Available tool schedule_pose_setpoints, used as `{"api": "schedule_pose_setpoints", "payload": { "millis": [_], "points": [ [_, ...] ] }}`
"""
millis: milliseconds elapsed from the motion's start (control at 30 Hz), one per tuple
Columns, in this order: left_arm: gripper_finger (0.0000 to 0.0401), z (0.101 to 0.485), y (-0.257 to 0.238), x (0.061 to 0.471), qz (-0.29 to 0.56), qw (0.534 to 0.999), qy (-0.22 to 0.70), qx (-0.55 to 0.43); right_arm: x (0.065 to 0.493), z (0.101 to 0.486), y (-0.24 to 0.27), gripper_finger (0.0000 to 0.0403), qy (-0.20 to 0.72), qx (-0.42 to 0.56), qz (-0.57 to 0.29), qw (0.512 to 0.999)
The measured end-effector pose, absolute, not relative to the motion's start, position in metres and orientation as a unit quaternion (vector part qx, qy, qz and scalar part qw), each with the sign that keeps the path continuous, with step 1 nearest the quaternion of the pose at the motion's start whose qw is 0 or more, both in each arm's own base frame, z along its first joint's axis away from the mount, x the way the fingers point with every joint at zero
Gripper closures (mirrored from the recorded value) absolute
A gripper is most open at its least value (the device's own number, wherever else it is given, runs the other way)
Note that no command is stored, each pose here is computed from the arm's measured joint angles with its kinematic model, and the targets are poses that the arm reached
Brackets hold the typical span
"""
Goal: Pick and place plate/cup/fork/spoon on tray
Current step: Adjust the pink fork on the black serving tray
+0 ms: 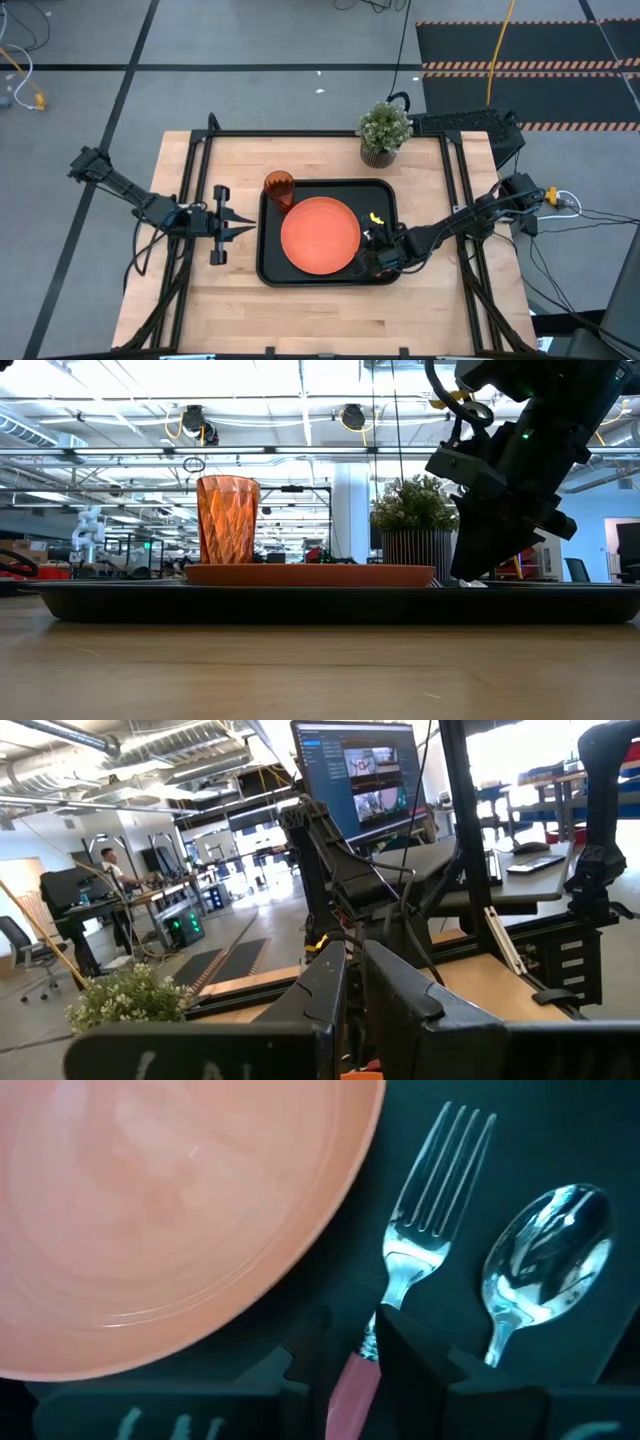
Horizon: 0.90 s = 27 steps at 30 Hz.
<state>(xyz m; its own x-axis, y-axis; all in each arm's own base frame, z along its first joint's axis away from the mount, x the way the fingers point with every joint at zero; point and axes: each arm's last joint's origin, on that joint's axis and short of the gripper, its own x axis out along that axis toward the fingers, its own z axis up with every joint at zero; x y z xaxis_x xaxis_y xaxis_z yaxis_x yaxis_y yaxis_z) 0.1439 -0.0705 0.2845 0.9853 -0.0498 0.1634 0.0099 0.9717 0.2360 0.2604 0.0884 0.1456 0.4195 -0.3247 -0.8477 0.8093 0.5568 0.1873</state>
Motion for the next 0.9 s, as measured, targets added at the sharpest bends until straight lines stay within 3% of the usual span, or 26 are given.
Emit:
{"api": "schedule_pose_setpoints", "payload": {
  "millis": [900],
  "points": [
    [0.0359,0.282,-0.070,0.144,-0.015,0.989,-0.073,0.126,0.261,0.122,0.094,0.0319,0.416,0.281,-0.387,0.773]
  ]
}}
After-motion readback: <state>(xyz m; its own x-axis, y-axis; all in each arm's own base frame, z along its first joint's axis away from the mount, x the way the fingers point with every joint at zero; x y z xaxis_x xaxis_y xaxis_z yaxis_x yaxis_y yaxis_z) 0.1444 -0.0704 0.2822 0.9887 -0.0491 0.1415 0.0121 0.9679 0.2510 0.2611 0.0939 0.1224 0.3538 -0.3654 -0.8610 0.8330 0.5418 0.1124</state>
